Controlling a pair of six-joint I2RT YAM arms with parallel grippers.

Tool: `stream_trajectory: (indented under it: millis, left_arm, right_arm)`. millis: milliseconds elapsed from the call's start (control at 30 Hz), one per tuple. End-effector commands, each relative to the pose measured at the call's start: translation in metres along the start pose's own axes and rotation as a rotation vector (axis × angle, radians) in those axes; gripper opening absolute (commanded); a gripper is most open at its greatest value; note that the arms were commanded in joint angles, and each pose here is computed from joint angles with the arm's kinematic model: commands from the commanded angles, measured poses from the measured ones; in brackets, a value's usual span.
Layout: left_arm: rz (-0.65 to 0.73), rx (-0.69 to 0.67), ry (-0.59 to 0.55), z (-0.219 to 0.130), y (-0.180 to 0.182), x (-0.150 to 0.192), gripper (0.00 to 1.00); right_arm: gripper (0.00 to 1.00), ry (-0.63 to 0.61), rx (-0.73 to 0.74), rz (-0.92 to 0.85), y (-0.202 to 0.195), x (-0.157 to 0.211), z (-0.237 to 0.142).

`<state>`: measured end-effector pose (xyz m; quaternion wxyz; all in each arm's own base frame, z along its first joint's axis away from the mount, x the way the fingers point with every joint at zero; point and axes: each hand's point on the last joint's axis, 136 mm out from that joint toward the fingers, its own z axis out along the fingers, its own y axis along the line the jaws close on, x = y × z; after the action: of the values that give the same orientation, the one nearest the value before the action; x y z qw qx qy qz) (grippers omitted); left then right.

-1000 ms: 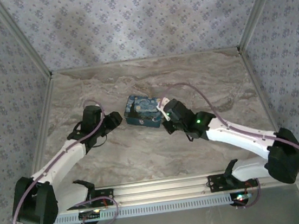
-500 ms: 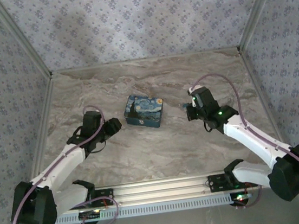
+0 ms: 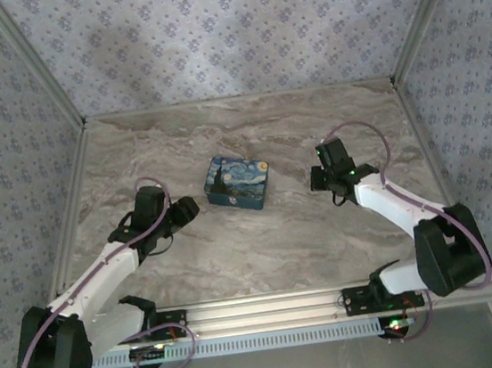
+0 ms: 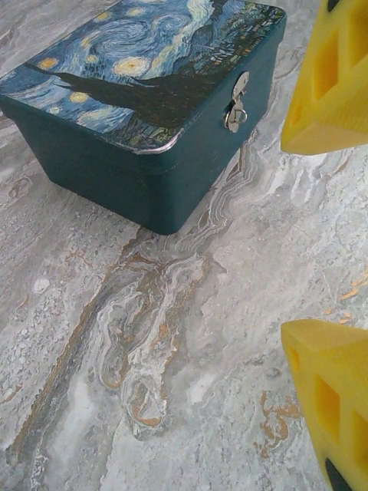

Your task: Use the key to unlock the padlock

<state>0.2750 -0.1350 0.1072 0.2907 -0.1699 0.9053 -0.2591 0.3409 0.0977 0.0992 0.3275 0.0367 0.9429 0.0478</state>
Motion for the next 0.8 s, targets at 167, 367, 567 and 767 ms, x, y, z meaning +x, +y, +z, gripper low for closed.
stream_trajectory:
  millis: [167, 367, 567, 767]
  left_arm:
    - [-0.018, -0.004, -0.017, -0.003, 0.003, -0.002, 0.59]
    - [-0.018, -0.003, -0.023, -0.003, 0.002, -0.003, 0.59]
    - [-0.018, -0.004, -0.030, -0.004, 0.001, -0.005, 0.59]
    - [0.003, -0.029, -0.042, -0.007, 0.002, -0.010, 0.70]
  right_arm:
    - [0.00, 0.017, 0.035, 0.057, -0.007, 0.011, 0.031]
    - [0.06, 0.051, 0.048, 0.064, -0.012, 0.026, 0.036]
    - [0.35, 0.061, 0.074, 0.080, -0.021, 0.031, 0.028]
    - [0.52, 0.020, 0.098, 0.069, -0.027, 0.018, 0.002]
